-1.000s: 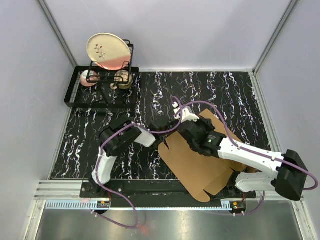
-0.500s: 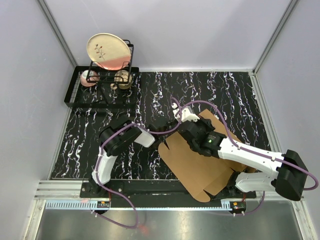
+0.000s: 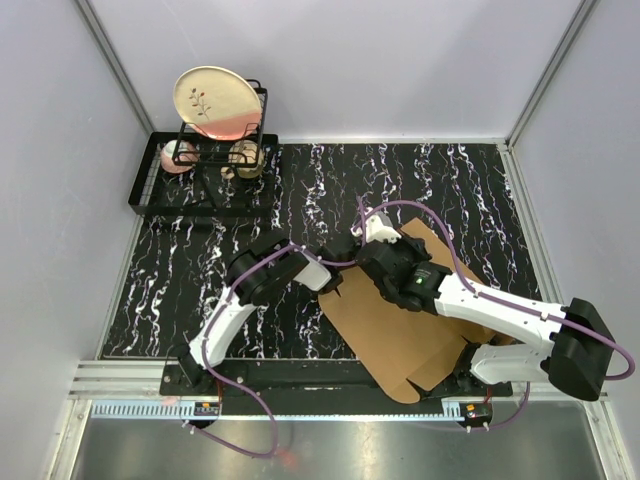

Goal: Fold the paper box

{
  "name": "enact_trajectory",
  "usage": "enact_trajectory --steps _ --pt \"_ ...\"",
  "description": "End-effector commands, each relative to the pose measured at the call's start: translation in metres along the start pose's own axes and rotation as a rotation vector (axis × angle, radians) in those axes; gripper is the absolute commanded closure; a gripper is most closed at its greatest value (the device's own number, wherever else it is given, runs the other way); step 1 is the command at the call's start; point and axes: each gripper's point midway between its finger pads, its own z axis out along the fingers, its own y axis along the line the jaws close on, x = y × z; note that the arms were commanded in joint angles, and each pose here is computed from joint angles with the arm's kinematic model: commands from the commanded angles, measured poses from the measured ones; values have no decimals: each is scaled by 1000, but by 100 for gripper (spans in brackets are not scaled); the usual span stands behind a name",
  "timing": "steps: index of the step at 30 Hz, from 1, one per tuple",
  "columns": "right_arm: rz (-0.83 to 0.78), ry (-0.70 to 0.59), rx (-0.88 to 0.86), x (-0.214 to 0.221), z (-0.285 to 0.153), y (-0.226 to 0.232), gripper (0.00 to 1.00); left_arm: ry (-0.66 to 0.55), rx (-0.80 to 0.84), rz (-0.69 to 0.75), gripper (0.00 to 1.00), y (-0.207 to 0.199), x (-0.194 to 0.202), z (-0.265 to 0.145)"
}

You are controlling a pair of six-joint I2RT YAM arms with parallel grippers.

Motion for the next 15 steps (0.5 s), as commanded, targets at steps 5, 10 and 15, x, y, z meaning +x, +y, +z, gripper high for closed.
enact_trajectory --steps 5,10,15 --pt "119 -26 -211 -6 -6 49 100 -394 45 125 56 -4 -102 15" --pt "117 -26 -211 -7 -6 48 100 -393 24 118 83 1 -101 13" --pt "127 -23 -199 -11 -7 43 96 -394 6 108 94 2 -103 11"
